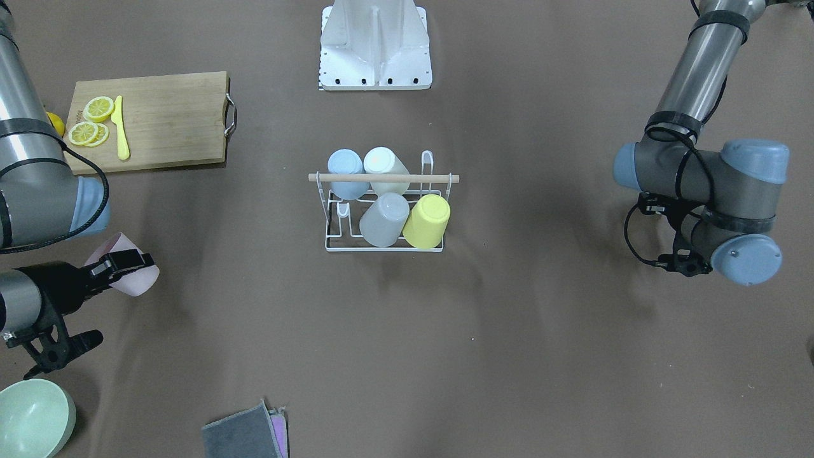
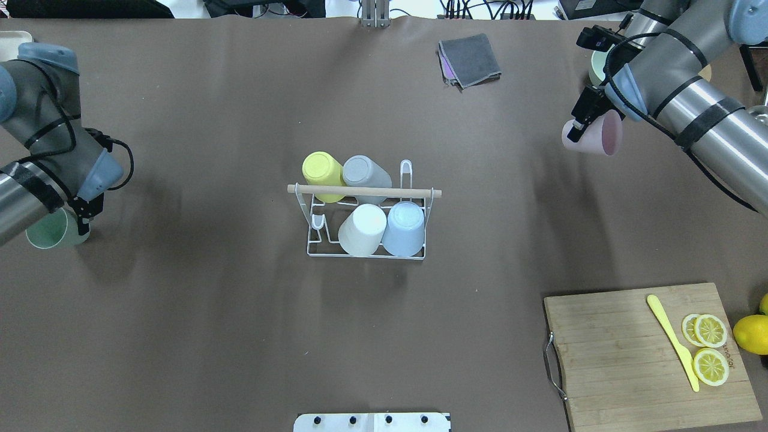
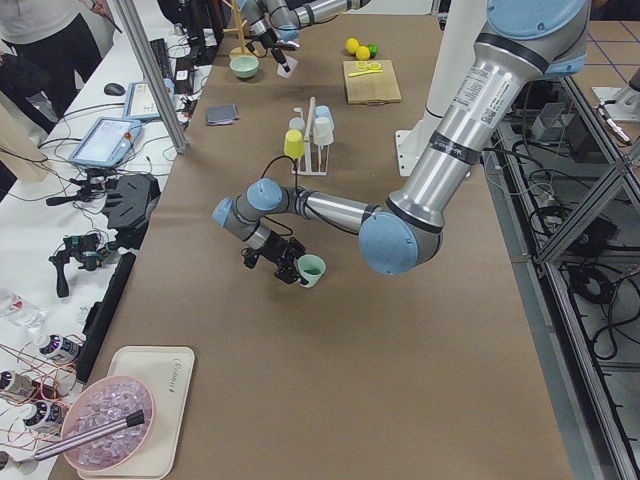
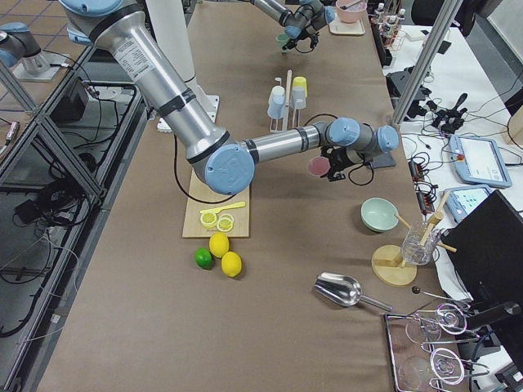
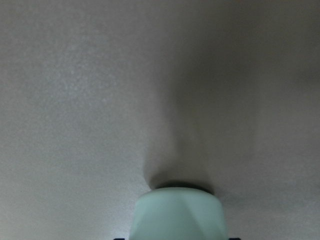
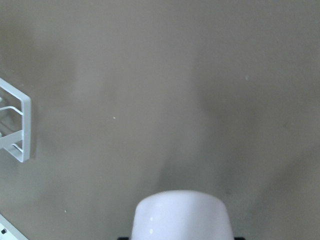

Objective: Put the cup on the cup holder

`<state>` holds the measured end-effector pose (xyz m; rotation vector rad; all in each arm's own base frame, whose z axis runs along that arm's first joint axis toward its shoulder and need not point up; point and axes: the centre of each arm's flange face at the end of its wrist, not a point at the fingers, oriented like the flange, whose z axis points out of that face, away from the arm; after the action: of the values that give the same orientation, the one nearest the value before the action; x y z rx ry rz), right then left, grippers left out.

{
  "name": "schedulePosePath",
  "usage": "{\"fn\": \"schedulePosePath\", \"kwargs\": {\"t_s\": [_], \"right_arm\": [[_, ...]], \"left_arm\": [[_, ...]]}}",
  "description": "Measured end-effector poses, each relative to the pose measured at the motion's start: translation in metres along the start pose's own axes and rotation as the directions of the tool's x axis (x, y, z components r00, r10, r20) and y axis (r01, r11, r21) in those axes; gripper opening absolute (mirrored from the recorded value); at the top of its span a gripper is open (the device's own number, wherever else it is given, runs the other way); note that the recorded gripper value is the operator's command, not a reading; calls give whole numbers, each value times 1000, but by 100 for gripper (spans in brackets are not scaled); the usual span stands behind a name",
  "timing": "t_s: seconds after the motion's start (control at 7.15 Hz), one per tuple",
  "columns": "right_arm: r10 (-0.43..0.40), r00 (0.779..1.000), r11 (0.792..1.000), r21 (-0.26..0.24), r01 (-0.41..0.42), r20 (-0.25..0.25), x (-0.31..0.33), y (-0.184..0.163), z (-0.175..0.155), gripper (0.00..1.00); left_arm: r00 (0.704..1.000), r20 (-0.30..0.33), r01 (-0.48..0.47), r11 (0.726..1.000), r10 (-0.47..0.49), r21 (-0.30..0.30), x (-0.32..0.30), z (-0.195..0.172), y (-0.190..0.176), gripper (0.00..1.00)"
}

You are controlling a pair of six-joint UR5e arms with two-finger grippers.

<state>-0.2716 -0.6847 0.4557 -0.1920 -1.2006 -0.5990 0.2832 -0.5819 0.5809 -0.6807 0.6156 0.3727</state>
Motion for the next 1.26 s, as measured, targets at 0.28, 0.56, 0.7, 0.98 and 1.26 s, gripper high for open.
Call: {"fn": "schedulePosePath", "kwargs": {"t_s": [0.28,0.56,0.7,0.98,1.26], "right_arm": [[-161,984,984,94,154,73,-10,-2,-17,35],[-314,942,939,187,290,116,-21,-3,-28,35],[-406,902,899,246,363,150,-23,2,-33,32],[-638,743,749,390,536,202,-32,23,-40,29],[-776,607,605,475,639,171,-41,66,-42,31]], "left_arm": [[989,-139,-19,988,40,150,-13,-55,6,0],[976,-195,-31,944,100,330,-23,-105,11,0],[972,-199,-29,902,126,431,-23,-124,12,0],[961,-234,25,796,148,605,-12,-158,20,0],[951,-260,89,654,168,751,6,-196,39,0]]}}
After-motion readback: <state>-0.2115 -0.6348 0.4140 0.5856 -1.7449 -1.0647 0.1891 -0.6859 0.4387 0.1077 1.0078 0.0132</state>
